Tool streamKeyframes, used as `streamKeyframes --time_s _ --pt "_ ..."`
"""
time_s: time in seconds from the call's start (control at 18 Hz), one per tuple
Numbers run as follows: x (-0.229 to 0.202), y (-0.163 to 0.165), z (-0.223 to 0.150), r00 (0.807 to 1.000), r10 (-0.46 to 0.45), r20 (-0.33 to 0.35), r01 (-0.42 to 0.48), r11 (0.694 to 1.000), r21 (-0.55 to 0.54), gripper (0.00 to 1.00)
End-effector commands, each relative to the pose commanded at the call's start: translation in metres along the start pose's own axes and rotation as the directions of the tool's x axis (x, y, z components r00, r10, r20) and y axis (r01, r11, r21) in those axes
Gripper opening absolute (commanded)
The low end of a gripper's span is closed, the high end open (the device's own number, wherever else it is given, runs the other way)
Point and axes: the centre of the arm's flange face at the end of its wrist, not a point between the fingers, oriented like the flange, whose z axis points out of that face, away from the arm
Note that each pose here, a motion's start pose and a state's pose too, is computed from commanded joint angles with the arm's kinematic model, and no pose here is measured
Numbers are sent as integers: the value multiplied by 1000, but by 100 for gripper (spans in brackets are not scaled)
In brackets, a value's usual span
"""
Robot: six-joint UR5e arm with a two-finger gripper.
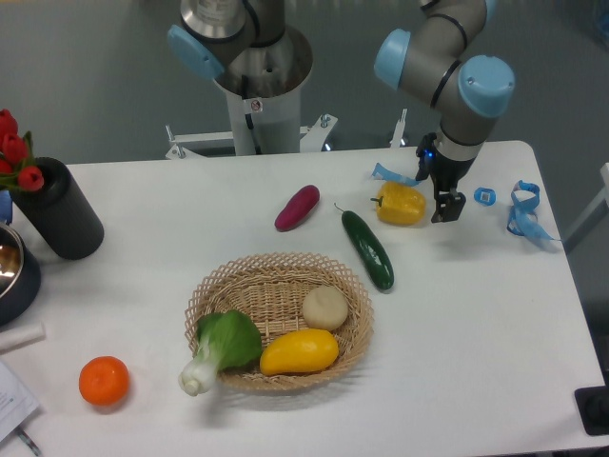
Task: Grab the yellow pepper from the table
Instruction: 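Close the gripper around the yellow bell pepper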
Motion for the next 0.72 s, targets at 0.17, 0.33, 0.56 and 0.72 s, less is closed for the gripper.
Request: streamKeyframes --time_s 0.17,0.33,0.56,0.72 --pt "6 -5 10 1000 -1 -17 1 1000 15 100" --pt "9 -7 15 1000 -2 -26 2 1000 24 100" --pt "11 -9 20 999 -4 -32 5 1000 31 95" --pt "11 -9 20 1000 -8 -25 9 1000 27 92"
